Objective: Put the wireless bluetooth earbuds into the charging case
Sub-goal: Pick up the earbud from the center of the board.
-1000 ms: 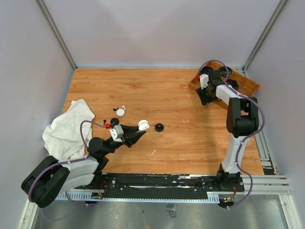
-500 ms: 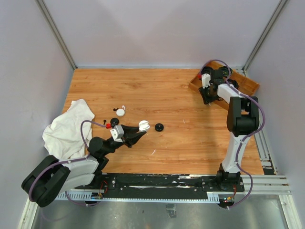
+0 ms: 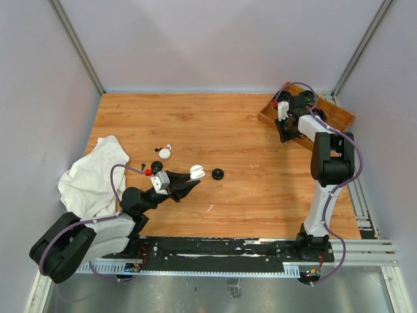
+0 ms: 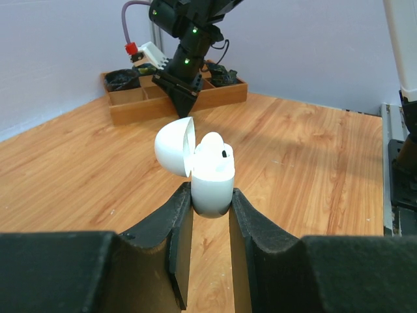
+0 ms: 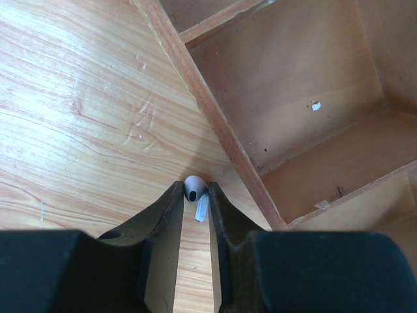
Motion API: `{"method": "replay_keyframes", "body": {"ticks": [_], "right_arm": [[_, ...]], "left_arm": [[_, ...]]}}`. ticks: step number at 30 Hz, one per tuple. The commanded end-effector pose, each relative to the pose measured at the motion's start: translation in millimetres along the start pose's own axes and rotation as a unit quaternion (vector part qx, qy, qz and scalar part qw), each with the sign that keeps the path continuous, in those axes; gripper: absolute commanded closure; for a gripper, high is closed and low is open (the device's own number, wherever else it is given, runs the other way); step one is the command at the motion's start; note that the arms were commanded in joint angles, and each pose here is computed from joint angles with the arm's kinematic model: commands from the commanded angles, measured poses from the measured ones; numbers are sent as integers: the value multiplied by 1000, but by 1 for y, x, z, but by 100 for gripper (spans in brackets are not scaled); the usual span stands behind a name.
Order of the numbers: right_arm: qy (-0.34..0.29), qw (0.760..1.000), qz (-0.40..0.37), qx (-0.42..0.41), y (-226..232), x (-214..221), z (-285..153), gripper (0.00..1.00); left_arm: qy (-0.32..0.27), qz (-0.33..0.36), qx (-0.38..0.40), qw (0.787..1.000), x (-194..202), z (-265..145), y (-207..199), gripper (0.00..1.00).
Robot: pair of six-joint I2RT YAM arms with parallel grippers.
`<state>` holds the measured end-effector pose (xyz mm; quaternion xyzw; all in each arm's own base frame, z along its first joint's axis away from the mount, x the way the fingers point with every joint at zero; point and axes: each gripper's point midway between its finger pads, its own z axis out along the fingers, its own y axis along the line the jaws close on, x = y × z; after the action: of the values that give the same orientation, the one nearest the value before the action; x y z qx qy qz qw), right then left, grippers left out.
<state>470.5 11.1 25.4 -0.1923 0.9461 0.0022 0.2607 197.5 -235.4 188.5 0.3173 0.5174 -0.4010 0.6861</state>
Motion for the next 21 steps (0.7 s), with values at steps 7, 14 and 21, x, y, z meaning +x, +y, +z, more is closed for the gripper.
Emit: {"method": "replay_keyframes", "body": {"ticks": [7, 14, 21], "right_arm": [[53, 997, 49, 8, 9, 28, -7, 82], [106, 991, 77, 28, 45, 41, -31, 82], [133, 987, 83, 33, 89, 49, -60, 81]], "left_arm": [[-20, 19, 6, 1000, -13, 4, 0, 100], [-21, 19, 7, 1000, -14, 4, 0, 100], [-23, 21, 7, 999, -16, 4, -1, 100]]}}
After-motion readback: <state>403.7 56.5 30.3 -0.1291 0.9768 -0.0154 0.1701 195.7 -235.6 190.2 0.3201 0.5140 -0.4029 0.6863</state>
